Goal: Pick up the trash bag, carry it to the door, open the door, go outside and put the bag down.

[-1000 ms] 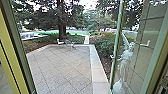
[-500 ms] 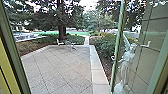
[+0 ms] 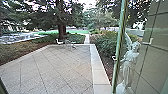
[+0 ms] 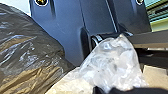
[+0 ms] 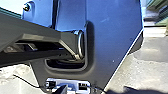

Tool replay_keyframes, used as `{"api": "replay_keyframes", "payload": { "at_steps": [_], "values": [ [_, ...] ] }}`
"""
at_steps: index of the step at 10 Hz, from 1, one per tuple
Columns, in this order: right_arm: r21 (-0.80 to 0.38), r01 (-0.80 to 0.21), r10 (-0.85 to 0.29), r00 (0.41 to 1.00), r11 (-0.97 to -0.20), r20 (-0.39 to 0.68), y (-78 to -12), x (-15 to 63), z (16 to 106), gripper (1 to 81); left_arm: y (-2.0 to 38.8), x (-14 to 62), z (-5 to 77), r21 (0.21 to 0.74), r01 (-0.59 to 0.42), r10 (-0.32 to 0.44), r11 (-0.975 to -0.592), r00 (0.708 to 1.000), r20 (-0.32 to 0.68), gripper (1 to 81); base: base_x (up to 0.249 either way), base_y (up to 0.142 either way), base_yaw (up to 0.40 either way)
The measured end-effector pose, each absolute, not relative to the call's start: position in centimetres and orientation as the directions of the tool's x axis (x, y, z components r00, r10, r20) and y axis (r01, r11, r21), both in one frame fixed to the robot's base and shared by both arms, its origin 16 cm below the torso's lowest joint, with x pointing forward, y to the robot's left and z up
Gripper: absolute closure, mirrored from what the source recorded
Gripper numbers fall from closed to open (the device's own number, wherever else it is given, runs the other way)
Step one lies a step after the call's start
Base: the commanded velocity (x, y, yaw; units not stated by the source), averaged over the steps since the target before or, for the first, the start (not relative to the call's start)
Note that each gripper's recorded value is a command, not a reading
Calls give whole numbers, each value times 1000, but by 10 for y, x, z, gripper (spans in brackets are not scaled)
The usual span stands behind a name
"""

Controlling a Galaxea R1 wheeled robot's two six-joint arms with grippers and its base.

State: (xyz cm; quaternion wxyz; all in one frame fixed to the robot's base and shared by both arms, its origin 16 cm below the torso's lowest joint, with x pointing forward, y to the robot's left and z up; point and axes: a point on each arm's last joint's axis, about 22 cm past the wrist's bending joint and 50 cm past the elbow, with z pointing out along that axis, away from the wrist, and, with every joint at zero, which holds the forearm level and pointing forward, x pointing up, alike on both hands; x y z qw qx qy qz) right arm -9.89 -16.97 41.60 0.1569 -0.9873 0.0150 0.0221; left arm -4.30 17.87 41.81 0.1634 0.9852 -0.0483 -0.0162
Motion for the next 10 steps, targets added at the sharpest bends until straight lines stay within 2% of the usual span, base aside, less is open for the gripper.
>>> {"api": "replay_keyframes", "payload": {
  "at_steps": [1,4,10],
  "values": [
    [-292,-35,-26,999,-956,-33,-183,-91,414,10,171,-40,419,334,-92,-101,-938,995,-10,811,119,0,0],
    [-327,-36,-24,999,-944,-41,-156,-94,417,10,194,-41,417,304,-89,-98,-949,995,-15,811,119,0,0],
    [-309,-36,-25,999,-950,-41,-169,-95,416,10,183,-45,418,321,-90,-103,-943,994,-24,811,119,0,0]
  ]
}}
